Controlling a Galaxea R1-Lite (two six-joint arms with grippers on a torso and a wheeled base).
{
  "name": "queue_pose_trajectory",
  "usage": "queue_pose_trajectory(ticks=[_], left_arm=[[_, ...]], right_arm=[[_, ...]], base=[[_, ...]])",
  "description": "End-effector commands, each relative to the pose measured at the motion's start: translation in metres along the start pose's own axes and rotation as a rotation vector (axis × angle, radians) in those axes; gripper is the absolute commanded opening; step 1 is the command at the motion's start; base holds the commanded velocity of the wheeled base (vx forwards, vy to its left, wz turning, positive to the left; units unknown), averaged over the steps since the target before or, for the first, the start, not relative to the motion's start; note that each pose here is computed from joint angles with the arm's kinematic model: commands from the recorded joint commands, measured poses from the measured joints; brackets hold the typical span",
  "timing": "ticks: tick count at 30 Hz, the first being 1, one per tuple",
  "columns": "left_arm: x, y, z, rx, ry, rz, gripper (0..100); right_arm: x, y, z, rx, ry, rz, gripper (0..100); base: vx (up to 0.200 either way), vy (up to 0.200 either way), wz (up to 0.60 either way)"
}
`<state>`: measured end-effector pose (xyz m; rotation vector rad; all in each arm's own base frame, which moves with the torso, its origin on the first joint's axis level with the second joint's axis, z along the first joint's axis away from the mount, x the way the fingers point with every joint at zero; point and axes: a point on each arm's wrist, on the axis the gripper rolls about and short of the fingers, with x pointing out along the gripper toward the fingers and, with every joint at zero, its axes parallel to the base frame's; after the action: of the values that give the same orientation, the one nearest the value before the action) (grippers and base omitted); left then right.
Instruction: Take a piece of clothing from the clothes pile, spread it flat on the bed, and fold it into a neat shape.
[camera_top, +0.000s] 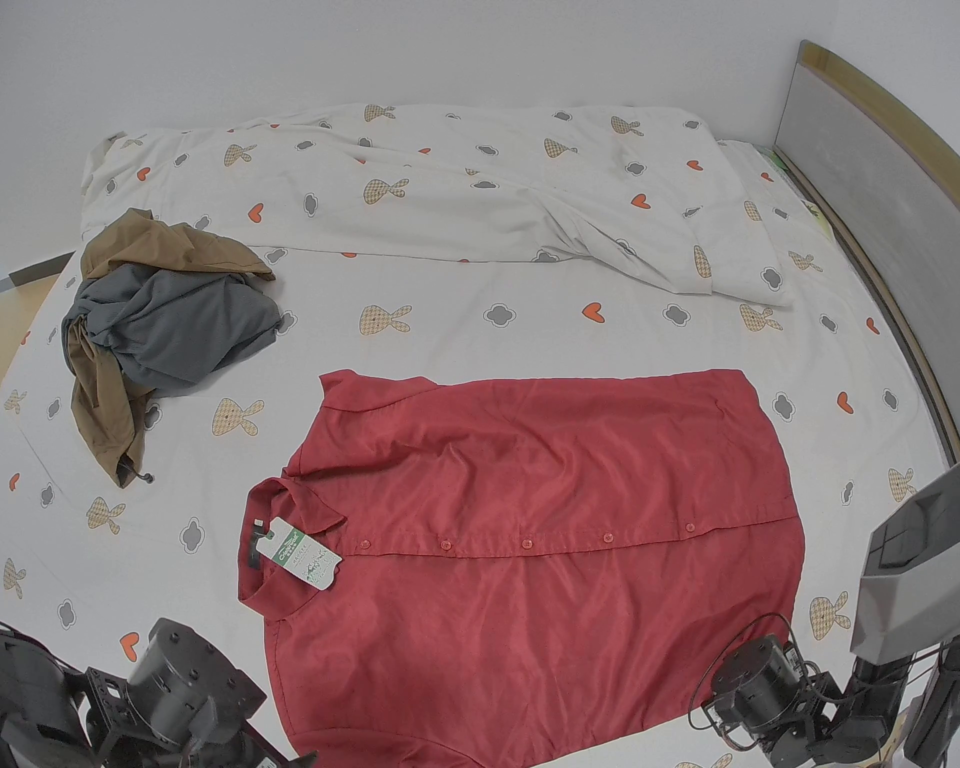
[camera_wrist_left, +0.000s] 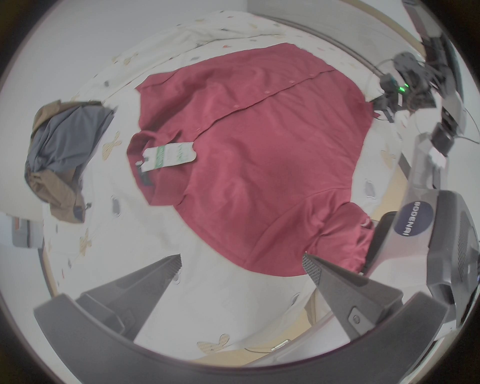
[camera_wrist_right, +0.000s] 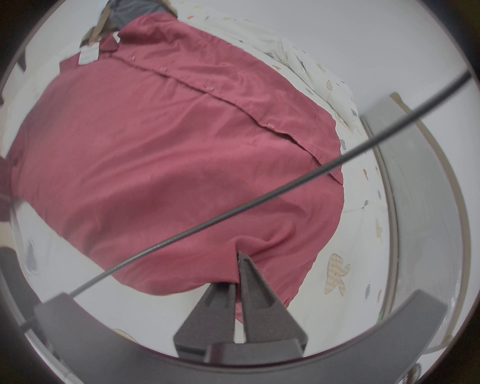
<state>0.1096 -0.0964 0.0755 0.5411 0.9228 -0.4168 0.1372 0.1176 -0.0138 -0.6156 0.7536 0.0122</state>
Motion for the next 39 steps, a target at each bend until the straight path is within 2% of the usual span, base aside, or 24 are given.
queue_pose_trajectory(ticks=[1, 5, 8, 12, 18, 19, 22, 27, 32, 34, 39], left_arm=[[-0.004, -0.017, -0.006, 0.094, -0.049, -0.074, 100], [0.002, -0.027, -0.003, 0.114, -0.072, -0.172, 100], [0.011, -0.033, -0.003, 0.124, -0.039, -0.252, 100], [0.021, -0.041, -0.008, 0.158, 0.007, -0.284, 100], [0.032, -0.052, -0.013, 0.197, 0.019, -0.300, 100], [0.040, -0.061, -0.015, 0.227, 0.013, -0.315, 100], [0.049, -0.068, -0.019, 0.251, 0.020, -0.323, 100], [0.058, -0.075, -0.027, 0.278, 0.031, -0.328, 100], [0.065, -0.077, -0.030, 0.284, 0.045, -0.293, 100], [0.068, -0.077, -0.030, 0.287, 0.044, -0.255, 100], [0.069, -0.077, -0.028, 0.281, 0.037, -0.252, 100]], right_arm=[[-0.006, -0.024, 0.011, 0.134, -0.050, 0.044, 0], [-0.003, -0.027, 0.011, 0.157, -0.038, 0.056, 0], [-0.002, -0.026, 0.010, 0.156, -0.035, 0.066, 0], [-0.002, -0.026, 0.011, 0.158, -0.038, 0.066, 0], [-0.001, -0.025, 0.013, 0.162, -0.041, 0.066, 0], [-0.001, -0.025, 0.013, 0.162, -0.041, 0.066, 0], [-0.001, -0.025, 0.013, 0.163, -0.041, 0.067, 0], [-0.001, -0.025, 0.013, 0.164, -0.039, 0.066, 0], [-0.001, -0.025, 0.012, 0.162, -0.039, 0.078, 0], [-0.001, -0.025, 0.012, 0.161, -0.040, 0.080, 0], [-0.001, -0.025, 0.011, 0.160, -0.036, 0.082, 0]], base=[[0.000, 0.000, 0.00], [0.000, 0.000, 0.00], [0.000, 0.000, 0.00], [0.000, 0.000, 0.00], [0.000, 0.000, 0.00], [0.000, 0.000, 0.00], [0.000, 0.000, 0.00], [0.000, 0.000, 0.00], [0.000, 0.000, 0.00], [0.000, 0.000, 0.00], [0.000, 0.000, 0.00]])
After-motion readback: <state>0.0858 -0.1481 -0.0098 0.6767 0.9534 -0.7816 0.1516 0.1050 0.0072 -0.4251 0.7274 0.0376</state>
